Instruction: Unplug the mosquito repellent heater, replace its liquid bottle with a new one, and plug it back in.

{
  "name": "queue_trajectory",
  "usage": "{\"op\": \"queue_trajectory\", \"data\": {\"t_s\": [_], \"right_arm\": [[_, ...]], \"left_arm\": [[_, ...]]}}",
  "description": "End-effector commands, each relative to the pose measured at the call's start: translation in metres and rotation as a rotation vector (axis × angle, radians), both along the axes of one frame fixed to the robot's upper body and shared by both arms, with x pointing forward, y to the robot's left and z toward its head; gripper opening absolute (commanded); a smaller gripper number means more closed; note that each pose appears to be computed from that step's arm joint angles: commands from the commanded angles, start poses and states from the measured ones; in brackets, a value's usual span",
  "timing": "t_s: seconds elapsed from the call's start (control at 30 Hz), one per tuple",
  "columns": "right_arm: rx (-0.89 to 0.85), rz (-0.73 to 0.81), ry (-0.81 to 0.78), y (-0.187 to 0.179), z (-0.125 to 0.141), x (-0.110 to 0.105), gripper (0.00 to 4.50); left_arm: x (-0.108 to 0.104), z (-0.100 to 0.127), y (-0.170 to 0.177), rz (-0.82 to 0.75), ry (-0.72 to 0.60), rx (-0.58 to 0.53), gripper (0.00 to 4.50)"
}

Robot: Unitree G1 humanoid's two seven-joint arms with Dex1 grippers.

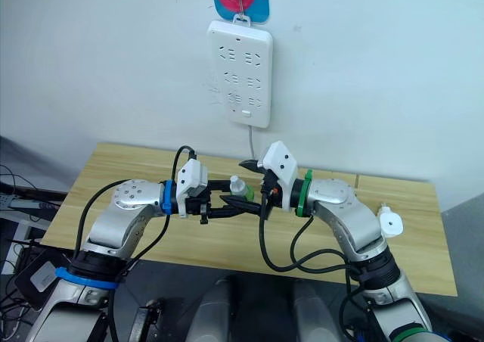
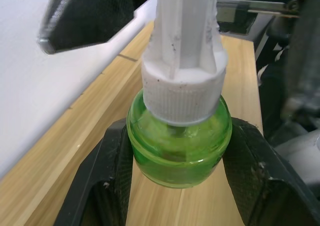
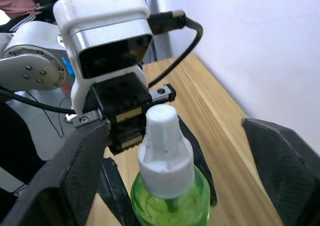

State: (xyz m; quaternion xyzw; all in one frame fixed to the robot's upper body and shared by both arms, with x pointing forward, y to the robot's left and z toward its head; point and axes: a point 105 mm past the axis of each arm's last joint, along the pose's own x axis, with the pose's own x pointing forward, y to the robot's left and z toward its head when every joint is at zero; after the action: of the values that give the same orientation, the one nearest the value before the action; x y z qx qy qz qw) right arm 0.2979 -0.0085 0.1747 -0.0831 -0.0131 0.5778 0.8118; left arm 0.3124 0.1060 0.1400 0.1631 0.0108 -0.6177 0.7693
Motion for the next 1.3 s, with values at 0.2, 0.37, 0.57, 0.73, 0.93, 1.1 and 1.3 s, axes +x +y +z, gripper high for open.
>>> {"op": "queue_trajectory", "data": {"t_s": [0.2, 0.37, 0.57, 0.73, 0.93, 1.1, 1.3], "right_arm": [[0.026, 0.077, 0.007, -0.002, 0.010, -0.015, 1.11], [0.047, 0.135, 0.021, 0.001, 0.013, -0.018, 1.05], [0.006, 0.499, 0.013, 0.003, 0.024, -0.037, 1.05], [-0.076, 0.759, 0.040, 0.006, 0.023, -0.042, 1.05], [-0.128, 0.759, 0.057, -0.010, 0.024, -0.029, 2.05], [-0.226, 0.659, 0.096, -0.052, 0.021, -0.021, 3.79], [-0.204, 0.388, 0.029, -0.067, 0.019, -0.008, 4.48]], "left_arm": [[-0.002, 0.010, 0.001, -0.018, -0.053, -0.002, 2.19], [-0.005, 0.012, -0.004, -0.034, -0.050, -0.017, 2.19], [-0.043, 0.008, -0.017, -0.234, -0.007, 0.030, 2.19], [-0.075, 0.001, -0.022, -0.389, 0.048, 0.083, 2.19], [-0.069, 0.003, -0.020, -0.357, 0.032, 0.082, 2.19], [-0.058, -0.001, -0.009, -0.280, 0.037, 0.077, 2.19], [-0.040, 0.001, -0.001, -0.158, 0.023, 0.038, 2.19]]}}
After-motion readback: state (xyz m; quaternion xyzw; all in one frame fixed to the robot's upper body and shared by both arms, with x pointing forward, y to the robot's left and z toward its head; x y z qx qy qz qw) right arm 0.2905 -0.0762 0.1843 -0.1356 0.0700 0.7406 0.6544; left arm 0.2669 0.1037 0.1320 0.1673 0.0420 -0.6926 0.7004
